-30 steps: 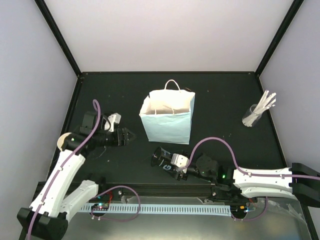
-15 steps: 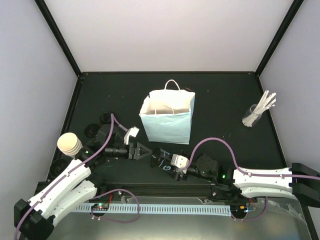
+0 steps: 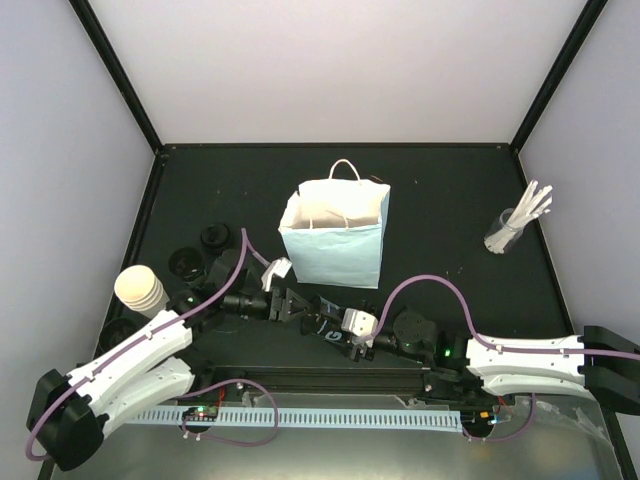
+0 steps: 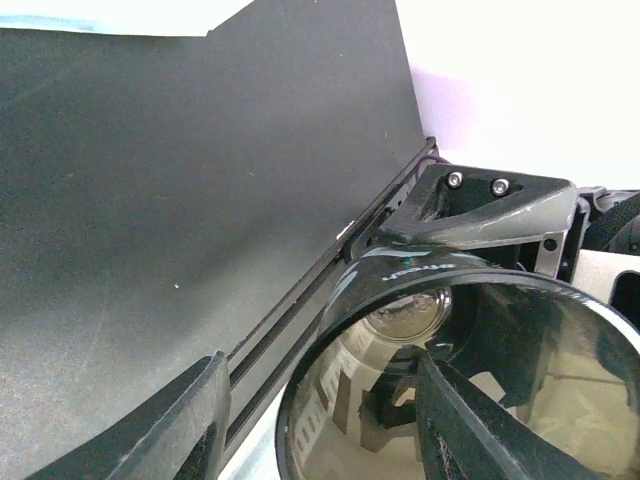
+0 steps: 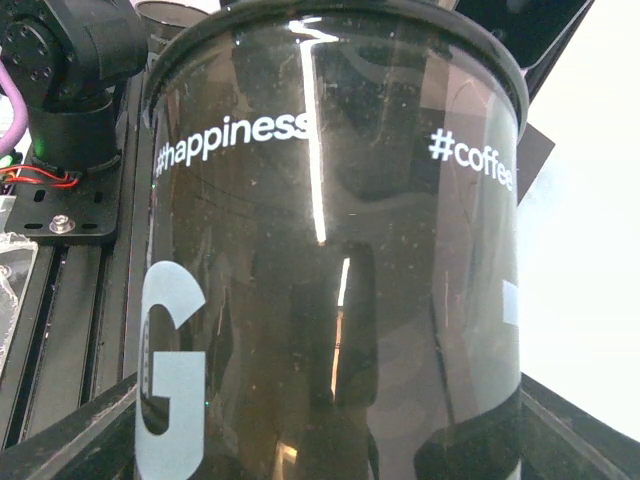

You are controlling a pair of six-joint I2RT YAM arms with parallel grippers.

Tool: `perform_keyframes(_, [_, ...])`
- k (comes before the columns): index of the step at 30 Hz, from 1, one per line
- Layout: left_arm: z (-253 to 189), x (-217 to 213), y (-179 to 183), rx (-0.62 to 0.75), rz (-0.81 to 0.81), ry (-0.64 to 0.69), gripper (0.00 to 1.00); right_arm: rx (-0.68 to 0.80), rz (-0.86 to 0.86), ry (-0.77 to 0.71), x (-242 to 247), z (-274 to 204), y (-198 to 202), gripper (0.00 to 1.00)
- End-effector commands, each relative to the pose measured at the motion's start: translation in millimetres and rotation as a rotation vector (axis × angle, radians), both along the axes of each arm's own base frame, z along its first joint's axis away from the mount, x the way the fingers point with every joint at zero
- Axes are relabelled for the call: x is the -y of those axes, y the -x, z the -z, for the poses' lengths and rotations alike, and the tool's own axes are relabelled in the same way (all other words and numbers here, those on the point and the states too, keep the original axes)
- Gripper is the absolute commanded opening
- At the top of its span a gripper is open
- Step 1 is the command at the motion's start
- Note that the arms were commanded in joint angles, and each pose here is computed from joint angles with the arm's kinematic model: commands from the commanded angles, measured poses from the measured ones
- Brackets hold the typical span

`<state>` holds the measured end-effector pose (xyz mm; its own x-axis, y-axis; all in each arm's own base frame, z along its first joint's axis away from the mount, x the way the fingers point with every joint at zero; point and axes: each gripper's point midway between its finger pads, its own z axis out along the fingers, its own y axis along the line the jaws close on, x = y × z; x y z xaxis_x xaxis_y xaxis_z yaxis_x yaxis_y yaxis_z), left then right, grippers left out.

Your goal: Pack the takeout coffee

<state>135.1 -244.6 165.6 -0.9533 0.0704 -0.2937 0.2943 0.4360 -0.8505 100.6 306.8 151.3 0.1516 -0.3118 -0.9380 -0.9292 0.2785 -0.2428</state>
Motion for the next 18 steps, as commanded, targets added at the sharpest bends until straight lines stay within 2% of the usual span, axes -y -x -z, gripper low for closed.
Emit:
perform_keyframes(1, [-3.7, 7.4, 0.6, 0.016, 0.014, 0.044, 0.52, 0.027, -0.002, -0.092, -6.5, -29.0, -1.1, 0.77])
perform_keyframes(9, [-2.9, 13.4, 9.3, -0.003, 0.064, 0.077, 0.47, 0.022, 0.002, -0.100, -10.4, -31.7, -2.6, 0.77])
perform_keyframes(12, [-0.2, 14.0, 9.1, -0.010, 0.065, 0.070, 0.37, 0.021, -0.003, -0.095, -12.6, -31.5, -2.4, 0.77])
perform_keyframes(14, [-1.6, 14.3, 8.8, -0.007, 0.065, 0.072, 0.26, 0.020, -0.006, -0.094, -13.8, -31.8, -2.1, 0.79])
perform_keyframes(16, [-3.4, 13.8, 7.7, -0.001, 0.058, 0.070, 0.17, 0.020, -0.004, -0.082, -14.0, -29.6, -2.8, 0.85])
perform_keyframes(18, [-6.6, 12.7, 5.9, 0.013, 0.049, 0.063, 0.11, 0.019, -0.010, -0.064, -14.4, -26.0, -1.8, 0.94])
